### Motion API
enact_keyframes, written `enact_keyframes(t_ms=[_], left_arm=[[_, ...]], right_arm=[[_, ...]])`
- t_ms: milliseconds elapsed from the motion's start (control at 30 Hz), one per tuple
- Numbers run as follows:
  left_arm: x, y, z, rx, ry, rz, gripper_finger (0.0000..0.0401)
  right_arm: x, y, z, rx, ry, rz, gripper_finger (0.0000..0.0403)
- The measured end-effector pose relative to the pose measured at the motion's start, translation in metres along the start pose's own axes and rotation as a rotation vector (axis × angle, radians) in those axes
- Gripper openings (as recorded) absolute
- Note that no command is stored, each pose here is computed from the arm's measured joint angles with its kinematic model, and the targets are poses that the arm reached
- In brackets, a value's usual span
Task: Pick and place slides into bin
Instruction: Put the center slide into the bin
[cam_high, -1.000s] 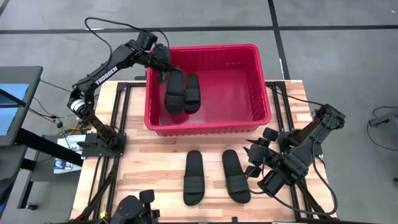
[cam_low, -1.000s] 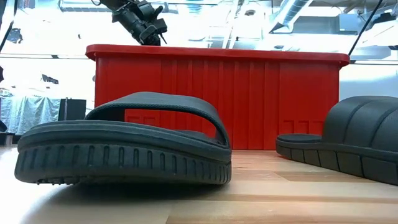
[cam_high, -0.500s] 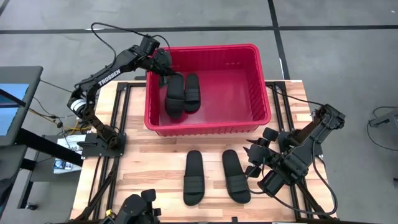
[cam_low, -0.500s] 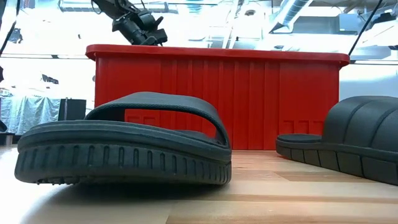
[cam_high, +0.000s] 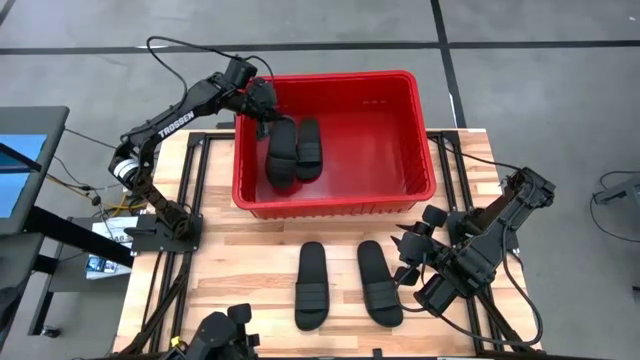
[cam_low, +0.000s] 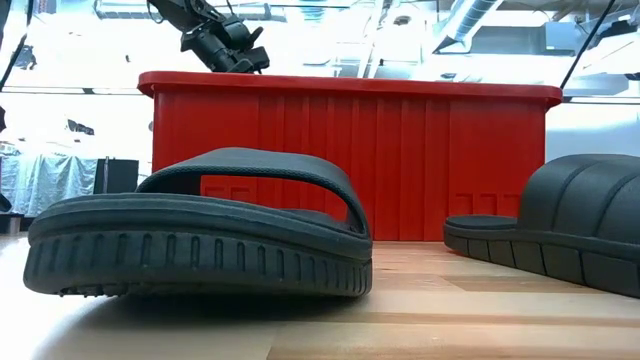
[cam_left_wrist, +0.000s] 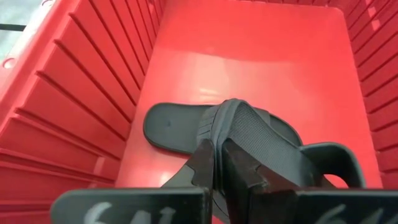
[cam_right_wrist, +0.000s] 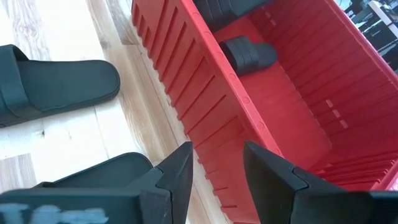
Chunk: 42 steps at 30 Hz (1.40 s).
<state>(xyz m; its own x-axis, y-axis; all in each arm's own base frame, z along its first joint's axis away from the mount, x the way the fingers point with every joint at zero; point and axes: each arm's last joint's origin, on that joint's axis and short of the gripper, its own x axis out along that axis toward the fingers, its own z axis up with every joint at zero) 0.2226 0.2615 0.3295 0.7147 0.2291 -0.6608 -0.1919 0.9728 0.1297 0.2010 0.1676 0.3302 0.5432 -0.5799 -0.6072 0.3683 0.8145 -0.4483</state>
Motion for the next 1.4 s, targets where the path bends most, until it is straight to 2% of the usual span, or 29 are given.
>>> enact_keyframes(t_ms=[233,567,1200,1400], left_arm=[[0.000,0.000,0.000,-0.002,0.008,0.005,0.0000],[0.000,0.000,-0.007,0.001,0.094,0.036,0.0000],[-0.003,0.008,-0.011,-0.104,0.102,0.088,0.0000],[0.015,0.006,-0.033,-0.127,0.163,0.139,0.0000]], right_arm=[[0.000,0.000,0.000,0.004,-0.001,0.002,0.0134],[0.000,0.000,0.000,0.003,-0.001,0.002,0.0134],[0.000,0.000,0.000,0.003,-0.001,0.002,0.0134],[0.000,0.000,0.000,0.003,-0.001,0.002,0.0134]])
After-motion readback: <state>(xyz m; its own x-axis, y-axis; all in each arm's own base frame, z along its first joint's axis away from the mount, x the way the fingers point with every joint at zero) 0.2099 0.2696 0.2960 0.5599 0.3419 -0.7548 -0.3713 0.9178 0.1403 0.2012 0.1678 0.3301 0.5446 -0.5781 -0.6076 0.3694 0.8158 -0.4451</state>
